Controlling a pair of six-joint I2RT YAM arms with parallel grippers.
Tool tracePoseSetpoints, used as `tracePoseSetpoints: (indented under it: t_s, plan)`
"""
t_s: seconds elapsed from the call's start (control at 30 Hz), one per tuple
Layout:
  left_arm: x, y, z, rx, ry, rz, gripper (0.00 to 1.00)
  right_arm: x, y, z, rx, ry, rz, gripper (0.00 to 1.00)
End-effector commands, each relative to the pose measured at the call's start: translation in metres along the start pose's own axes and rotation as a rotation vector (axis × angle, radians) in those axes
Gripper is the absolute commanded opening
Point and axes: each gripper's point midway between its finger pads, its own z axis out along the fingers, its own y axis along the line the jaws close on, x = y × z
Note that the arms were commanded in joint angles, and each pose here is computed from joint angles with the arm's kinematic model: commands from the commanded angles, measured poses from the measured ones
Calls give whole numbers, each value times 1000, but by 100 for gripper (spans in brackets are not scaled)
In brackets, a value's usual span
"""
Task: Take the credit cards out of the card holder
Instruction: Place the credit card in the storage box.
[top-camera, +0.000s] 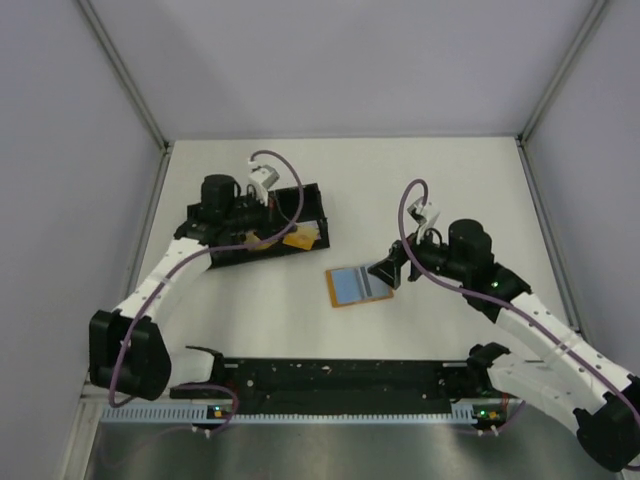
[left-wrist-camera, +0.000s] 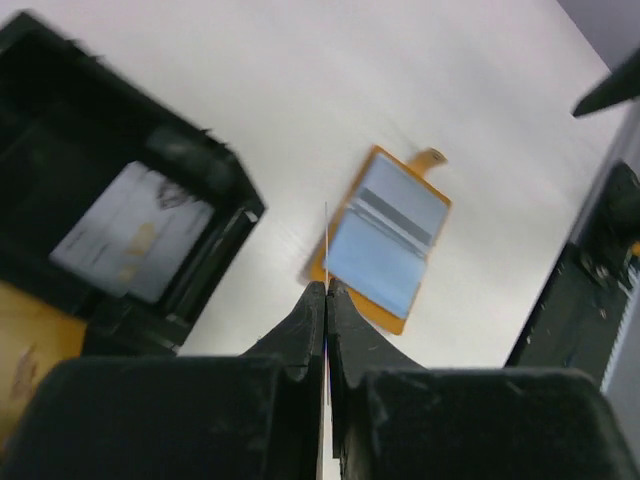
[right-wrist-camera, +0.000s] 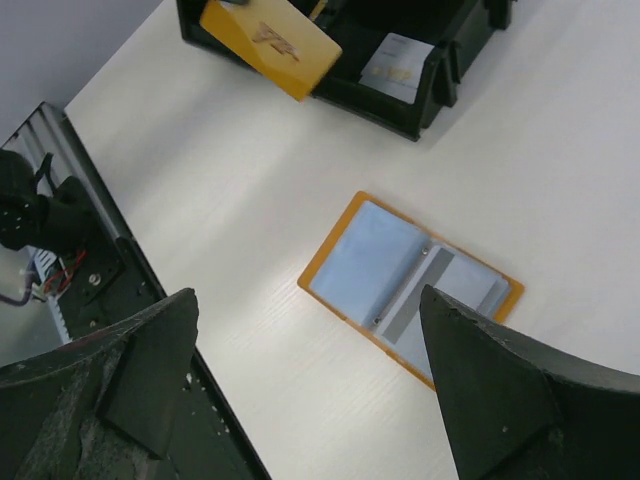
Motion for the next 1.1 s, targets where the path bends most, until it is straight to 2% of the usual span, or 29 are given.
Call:
tracePoseSetpoints:
  t_s: [0.0,0.17,0.3,0.73,0.87,0.93,1.07]
  plan:
    - [-30,51,-51,-362,-194,-171,0,-6,-21,-1,122,-50,3,91]
    - [-20,99,-100,-622,-239,-322,0,0,-31,0,168,-44,19,94]
    - [-13,127,-104,-720,-199,-396,0,3,-36,0,192,-42,26,95]
    - [6,179,-63,-714,-137,-574,0,7,-35,2,181,-36,22,95]
    - [9,189,-55,-709,-143,-601,5,8,-36,2,183,-34,25,95]
    - [9,190,-50,-697,-155,-603,11,10,-37,4,185,-27,28,95]
    - [12,200,-42,-697,-167,-619,13,12,-38,5,184,-18,31,95]
